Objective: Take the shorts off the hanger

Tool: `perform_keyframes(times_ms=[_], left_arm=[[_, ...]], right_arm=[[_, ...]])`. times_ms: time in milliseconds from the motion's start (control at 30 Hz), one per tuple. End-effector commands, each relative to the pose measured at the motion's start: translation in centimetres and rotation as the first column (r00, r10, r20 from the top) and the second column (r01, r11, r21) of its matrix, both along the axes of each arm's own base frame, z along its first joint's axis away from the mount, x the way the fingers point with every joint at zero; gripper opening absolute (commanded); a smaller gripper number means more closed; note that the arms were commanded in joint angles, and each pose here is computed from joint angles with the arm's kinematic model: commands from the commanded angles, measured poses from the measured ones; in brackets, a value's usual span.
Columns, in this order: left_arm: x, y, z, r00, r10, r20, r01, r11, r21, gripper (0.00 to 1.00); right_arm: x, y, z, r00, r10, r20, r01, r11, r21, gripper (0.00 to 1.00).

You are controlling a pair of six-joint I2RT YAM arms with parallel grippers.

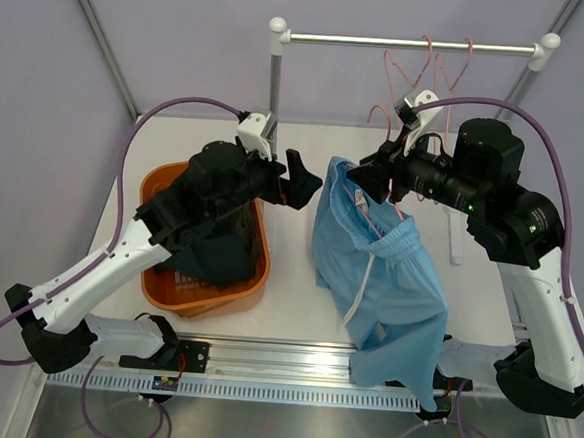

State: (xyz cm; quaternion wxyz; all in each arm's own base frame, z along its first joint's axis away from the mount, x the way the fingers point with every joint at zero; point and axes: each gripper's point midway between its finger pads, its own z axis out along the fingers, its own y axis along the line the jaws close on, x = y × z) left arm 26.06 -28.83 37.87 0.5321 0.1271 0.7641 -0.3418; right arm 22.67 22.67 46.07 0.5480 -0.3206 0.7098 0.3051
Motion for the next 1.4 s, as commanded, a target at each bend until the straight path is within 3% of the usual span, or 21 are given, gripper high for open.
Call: perform_keyframes(times_ms=[0, 233, 467, 500, 600, 633, 767, 1100, 1367], left_arm=[[0.2, -1.9, 3.1, 0.997, -0.006, 0.076, 0.013, 0.996, -0.092, 0.99], [-0.7, -5.8, 2.0, 0.995, -0.065, 0.076, 0.069, 0.996, -0.051, 0.99], [1.1, -6.3, 0.0, 0.998, 0.034, 0.054, -0.034, 0.999, -0.005, 0.95], [1.4, -6.2, -0.1, 0.997, 0.049, 0.054, -0.049, 0.999, -0.003, 0.90], [2.1, -5.6, -0.2, 0.993, 0.105, 0.063, -0.105, 0.994, 0.001, 0.46], [2.5, -5.3, -0.2, 0.989, 0.127, 0.072, -0.128, 0.992, 0.007, 0.25], [3.4, -4.5, 0.3, 0.977, 0.181, 0.110, -0.185, 0.983, 0.023, 0.00], [7.8, -3.2, -0.7, 0.941, 0.315, 0.122, -0.327, 0.940, 0.097, 0.00], [10.3, -2.8, -2.9, 0.942, 0.320, 0.097, -0.331, 0.933, 0.143, 0.00]], right_arm=[[-0.5, 0.0, 1.6, 1.000, 0.001, 0.030, -0.002, 0.999, 0.051, 0.00], [-0.4, -0.3, 2.2, 0.999, -0.023, 0.039, 0.021, 0.998, 0.062, 0.00], [-0.9, -0.1, 2.7, 0.999, 0.004, 0.045, -0.007, 0.997, 0.078, 0.00], [-1.0, 0.0, 2.7, 0.999, 0.008, 0.045, -0.012, 0.997, 0.079, 0.00], [-1.3, 0.0, 2.8, 0.999, 0.018, 0.047, -0.021, 0.996, 0.082, 0.00], [-1.6, -0.1, 3.0, 0.998, 0.025, 0.053, -0.029, 0.996, 0.087, 0.00], [-2.7, -0.1, 3.2, 0.998, 0.057, 0.034, -0.061, 0.992, 0.112, 0.00], [-5.8, -0.6, 4.6, 0.989, 0.135, 0.063, -0.143, 0.978, 0.151, 0.00], [-7.1, -1.6, 5.8, 0.986, 0.131, 0.106, -0.148, 0.974, 0.173, 0.00]])
